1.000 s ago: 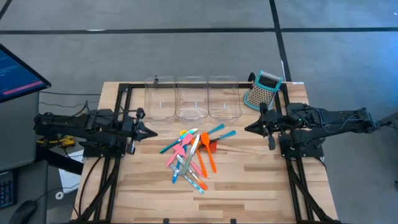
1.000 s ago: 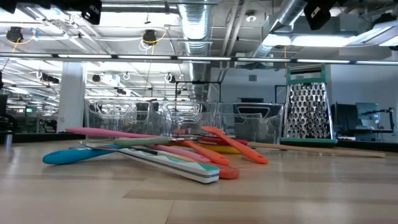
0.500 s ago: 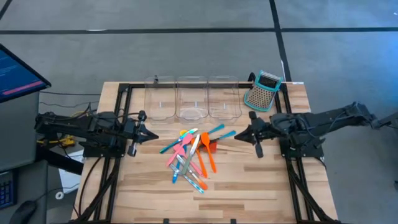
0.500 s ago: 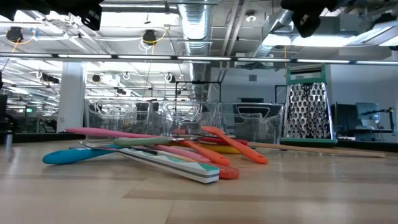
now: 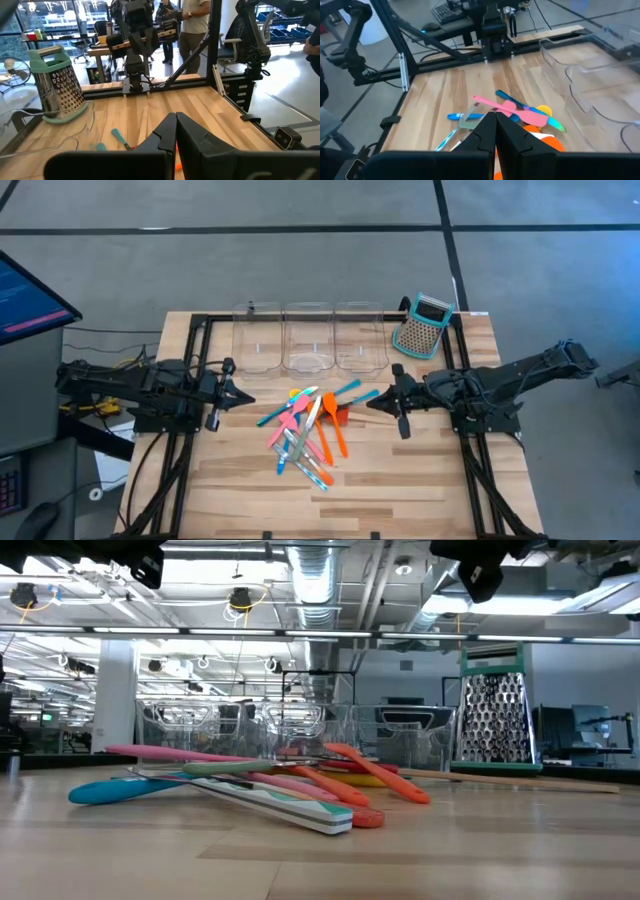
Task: Pick & Place Kitchen Items
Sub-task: Put the right orange spatula into the left transparent bin
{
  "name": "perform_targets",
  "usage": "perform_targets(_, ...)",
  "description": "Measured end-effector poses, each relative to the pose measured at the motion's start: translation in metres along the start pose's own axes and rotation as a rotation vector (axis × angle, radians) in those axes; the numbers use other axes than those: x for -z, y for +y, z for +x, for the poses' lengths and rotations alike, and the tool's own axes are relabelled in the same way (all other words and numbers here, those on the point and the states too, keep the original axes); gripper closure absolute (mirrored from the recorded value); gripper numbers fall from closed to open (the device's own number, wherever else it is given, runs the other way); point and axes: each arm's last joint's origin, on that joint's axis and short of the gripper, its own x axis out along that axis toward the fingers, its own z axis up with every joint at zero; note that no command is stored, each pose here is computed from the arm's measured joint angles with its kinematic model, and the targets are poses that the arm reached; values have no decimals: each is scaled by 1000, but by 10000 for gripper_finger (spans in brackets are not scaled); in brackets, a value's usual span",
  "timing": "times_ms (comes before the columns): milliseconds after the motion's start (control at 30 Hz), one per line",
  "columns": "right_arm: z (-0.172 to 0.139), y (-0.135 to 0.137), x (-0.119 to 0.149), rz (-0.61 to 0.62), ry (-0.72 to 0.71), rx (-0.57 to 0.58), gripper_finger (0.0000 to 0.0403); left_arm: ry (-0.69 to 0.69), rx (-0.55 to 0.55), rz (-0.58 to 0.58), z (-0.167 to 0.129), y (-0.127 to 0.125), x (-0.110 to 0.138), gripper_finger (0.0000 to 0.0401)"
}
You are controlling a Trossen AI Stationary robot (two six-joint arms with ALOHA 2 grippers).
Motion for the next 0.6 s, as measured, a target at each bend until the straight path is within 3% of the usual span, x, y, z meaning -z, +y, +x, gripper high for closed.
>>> perform_targets(600, 12, -3, 1, 168, -63, 177, 402, 25, 0, -71, 2, 0, 7, 398)
